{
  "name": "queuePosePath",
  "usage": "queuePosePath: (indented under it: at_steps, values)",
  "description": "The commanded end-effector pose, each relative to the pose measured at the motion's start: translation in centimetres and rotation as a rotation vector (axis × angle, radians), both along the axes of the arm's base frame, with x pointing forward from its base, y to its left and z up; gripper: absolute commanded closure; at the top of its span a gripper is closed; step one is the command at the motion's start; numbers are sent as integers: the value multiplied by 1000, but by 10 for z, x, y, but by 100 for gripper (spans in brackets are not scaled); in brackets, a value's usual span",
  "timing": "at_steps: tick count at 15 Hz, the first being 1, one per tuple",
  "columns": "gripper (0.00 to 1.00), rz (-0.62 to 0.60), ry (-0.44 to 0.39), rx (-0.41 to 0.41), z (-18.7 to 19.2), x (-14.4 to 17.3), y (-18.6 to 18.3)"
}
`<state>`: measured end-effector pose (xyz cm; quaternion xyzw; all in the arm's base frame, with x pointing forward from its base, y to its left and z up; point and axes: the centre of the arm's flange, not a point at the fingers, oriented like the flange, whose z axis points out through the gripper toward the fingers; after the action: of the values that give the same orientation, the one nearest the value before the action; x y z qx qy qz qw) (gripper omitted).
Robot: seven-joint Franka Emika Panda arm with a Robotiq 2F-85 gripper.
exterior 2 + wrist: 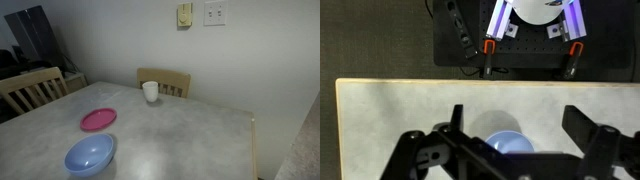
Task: Place the pink lid on the blue bowl
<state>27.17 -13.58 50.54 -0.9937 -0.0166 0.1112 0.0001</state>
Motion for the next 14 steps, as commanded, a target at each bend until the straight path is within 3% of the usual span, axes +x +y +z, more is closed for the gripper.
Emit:
queuePosePath:
  at_steps: [1, 7, 14]
  values:
    - [0, 0, 0, 0, 0, 0, 0]
    - [0, 85, -39, -37, 0, 51, 10]
    - [0, 253, -47, -80, -13, 156, 70]
